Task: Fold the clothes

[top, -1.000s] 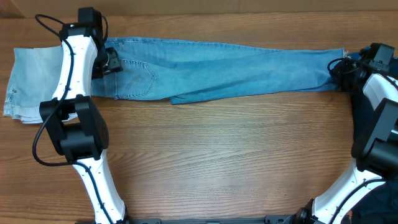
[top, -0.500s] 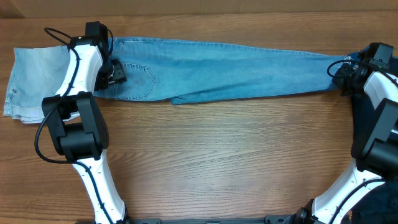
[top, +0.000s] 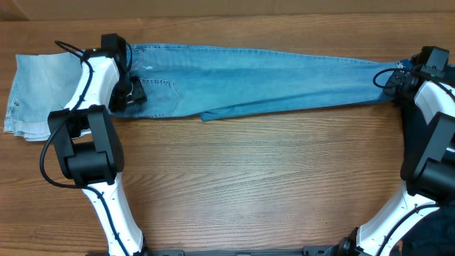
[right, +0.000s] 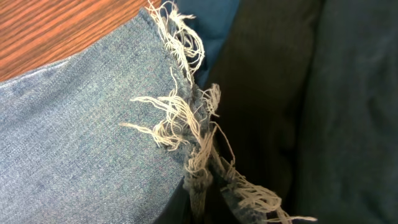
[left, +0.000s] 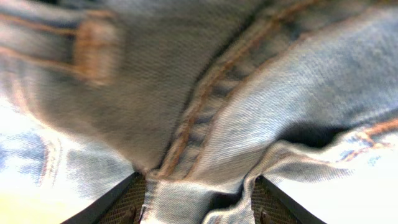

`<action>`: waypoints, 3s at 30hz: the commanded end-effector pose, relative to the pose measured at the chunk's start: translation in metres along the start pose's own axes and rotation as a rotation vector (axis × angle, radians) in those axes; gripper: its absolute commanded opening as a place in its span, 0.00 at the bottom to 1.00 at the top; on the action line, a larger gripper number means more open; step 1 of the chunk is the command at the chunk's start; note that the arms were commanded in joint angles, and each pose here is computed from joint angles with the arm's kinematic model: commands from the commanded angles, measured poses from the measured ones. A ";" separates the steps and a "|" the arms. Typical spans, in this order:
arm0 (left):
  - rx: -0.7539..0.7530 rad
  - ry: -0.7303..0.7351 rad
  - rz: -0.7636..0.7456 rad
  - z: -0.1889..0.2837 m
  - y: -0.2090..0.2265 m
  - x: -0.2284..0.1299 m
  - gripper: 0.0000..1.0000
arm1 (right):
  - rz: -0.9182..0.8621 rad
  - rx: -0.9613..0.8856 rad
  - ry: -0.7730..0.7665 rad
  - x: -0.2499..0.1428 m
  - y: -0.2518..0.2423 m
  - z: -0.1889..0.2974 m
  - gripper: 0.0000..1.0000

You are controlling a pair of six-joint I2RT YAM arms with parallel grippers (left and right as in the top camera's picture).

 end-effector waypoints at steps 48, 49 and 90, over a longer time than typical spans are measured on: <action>-0.005 0.080 -0.160 -0.050 -0.020 -0.038 0.05 | 0.439 0.422 0.318 -0.065 0.176 -0.006 0.04; 0.015 0.116 -0.138 -0.050 -0.017 -0.043 0.04 | 0.435 0.422 0.357 -0.070 0.175 -0.004 0.04; -0.094 -0.296 -1.181 0.004 -0.077 -0.027 0.53 | 0.310 0.393 0.415 -0.004 0.166 0.101 0.52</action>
Point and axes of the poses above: each gripper's point midway between its finger pads, its own z axis back along the fingers, its own y axis along the line the jaws close on, x = y × z, the point moved 9 cm from there along z, back along the fingers, and after that the axes turned 13 degrees about z, right-handed, at the moved point
